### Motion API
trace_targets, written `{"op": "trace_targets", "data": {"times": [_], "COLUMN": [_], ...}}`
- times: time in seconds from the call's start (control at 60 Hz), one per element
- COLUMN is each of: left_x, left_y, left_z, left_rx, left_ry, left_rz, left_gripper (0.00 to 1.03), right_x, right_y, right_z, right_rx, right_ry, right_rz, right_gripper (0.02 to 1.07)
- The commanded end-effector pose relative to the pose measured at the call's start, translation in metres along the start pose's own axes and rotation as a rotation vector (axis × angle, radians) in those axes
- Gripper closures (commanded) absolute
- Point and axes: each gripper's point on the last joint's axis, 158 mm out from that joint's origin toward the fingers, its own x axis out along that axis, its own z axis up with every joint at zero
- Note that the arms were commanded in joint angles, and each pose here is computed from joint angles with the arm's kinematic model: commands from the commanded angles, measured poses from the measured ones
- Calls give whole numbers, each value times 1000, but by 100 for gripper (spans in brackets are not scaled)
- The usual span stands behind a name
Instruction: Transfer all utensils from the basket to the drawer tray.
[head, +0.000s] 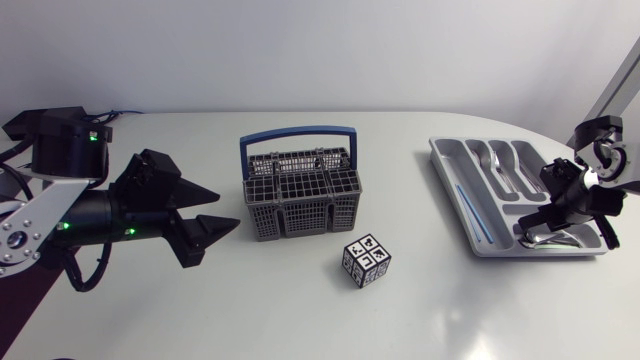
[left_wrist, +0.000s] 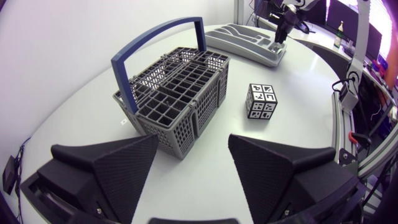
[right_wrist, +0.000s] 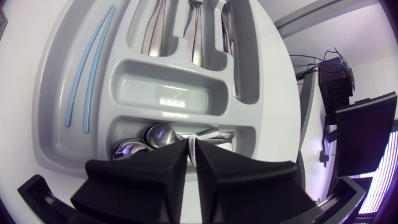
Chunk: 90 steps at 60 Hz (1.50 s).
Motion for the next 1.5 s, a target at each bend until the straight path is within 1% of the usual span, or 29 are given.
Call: {"op": "trace_targets", "data": {"times": [0.0, 0.033, 0.133, 0.15, 0.183, 0.267, 0.367, 0.467, 0.567, 0.7, 0.8, 0.867, 0.967, 1.033, 1.083, 1.117, 1.217, 1.317, 1.383, 1.483], "left_x": [-2, -2, -2, -2, -2, -2, 1, 5, 13, 22, 27, 29, 33, 39, 41, 44, 52, 62, 67, 73], "left_y": [-3, -2, -1, 0, 0, 2, 8, 14, 21, 31, 39, 44, 52, 60, 65, 71, 81, 89, 93, 98], "left_z": [1, 1, 1, 0, 0, -2, -4, -7, -13, -18, -17, -16, -14, -16, -16, -17, -22, -27, -28, -30], "left_rx": [7, 8, 5, 2, -3, -8, -22, -30, -55, -86, -98, -111, -133, -155, -164, -173, -197, -216, -219, -223], "left_ry": [1, 1, 2, 2, 3, 6, 14, 28, 50, 68, 69, 68, 68, 78, 81, 87, 102, 118, 122, 127], "left_rz": [0, 2, 6, 9, 11, 15, 32, 49, 64, 85, 108, 114, 125, 139, 147, 157, 165, 167, 167, 167], "left_gripper": [25, 25, 25, 25, 25, 25, 25, 25, 25, 25, 25, 25, 25, 25, 25, 25, 25, 25, 25, 25], "right_x": [11, 11, 1, -2, -9, -28, -59, -89, -118, -144, -151, -151, -152, -156, -158, -160, -165, -167, -163, -160], "right_y": [12, 15, 17, 16, 15, 19, 25, 42, 83, 132, 169, 186, 217, 233, 243, 249, 266, 281, 292, 311], "right_z": [-12, -13, -11, -9, -7, 0, 15, 31, 50, 70, 84, 93, 104, 114, 122, 128, 139, 151, 159, 159], "right_rx": [-28, -33, -37, -39, -38, -42, -41, -56, -115, -167, -195, -192, -211, -224, -218, -220, -243, -258, -261, -290], "right_ry": [41, 42, 23, 13, -1, -37, -118, -203, -283, -354, -370, -375, -382, -412, -424, -434, -453, -460, -447, -418], "right_rz": [13, 17, 15, 11, 12, 27, 34, 72, 158, 255, 331, 372, 460, 499, 534, 557, 583, 597, 609, 625], "right_gripper": [56, 44, 20, 17, 14, 13, 13, 13, 13, 13, 13, 14, 20, 33, 45, 56, 79, 97, 97, 97]}}
